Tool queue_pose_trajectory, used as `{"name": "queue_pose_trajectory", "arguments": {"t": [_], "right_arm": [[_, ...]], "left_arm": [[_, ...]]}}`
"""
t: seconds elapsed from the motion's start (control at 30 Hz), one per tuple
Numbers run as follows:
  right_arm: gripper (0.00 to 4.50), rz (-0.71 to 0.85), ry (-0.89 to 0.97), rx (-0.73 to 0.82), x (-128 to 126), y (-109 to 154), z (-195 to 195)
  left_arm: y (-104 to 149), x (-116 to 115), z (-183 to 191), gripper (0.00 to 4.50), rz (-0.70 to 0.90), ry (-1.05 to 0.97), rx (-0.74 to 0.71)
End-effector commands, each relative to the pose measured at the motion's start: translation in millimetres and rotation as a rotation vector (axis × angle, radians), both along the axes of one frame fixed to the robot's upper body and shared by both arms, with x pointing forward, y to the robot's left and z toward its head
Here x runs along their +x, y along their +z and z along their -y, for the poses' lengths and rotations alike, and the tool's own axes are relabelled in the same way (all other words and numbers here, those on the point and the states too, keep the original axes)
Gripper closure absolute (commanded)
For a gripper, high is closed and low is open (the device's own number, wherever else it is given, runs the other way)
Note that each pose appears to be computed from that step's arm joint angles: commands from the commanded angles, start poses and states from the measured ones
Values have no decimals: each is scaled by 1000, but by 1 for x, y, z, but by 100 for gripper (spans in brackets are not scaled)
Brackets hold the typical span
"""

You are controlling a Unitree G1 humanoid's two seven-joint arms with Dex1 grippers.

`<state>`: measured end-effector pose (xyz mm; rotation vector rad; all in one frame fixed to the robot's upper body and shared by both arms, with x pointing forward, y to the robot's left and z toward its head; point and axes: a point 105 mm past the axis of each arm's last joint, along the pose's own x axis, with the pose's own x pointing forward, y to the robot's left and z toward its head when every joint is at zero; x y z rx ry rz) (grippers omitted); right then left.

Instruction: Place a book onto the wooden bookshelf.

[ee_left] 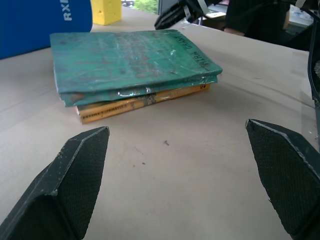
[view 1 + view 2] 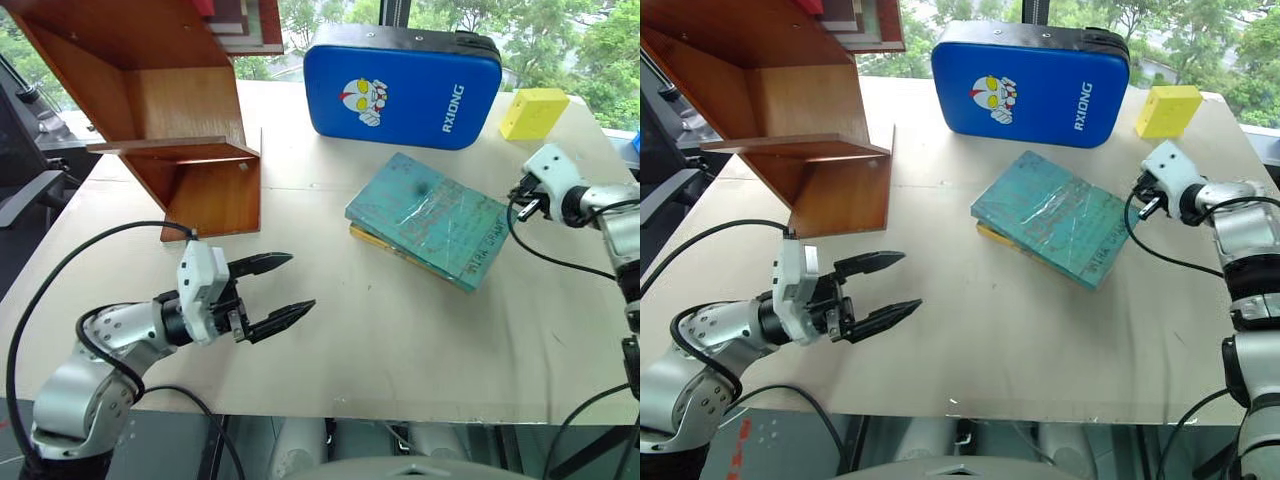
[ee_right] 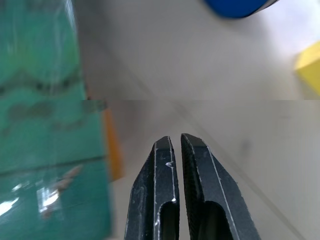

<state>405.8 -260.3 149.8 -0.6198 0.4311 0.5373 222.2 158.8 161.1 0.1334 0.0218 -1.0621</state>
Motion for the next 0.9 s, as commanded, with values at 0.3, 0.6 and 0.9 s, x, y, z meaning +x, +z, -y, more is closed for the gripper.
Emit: {"name": "queue_pose_trajectory", "arguments": {"t": [0.3, 0.6, 0.9], "right_arm": [[439, -10, 236, 46, -31, 18, -55], [439, 292, 307, 111, -93, 51, -26], [80, 205, 394, 436, -182, 48, -26]], "left_arm": [[-9, -1, 4, 0, 5, 35, 7], [-24, 27, 11, 0, -196, 189, -48], [-44, 47, 25, 0, -690, 164, -226]]}}
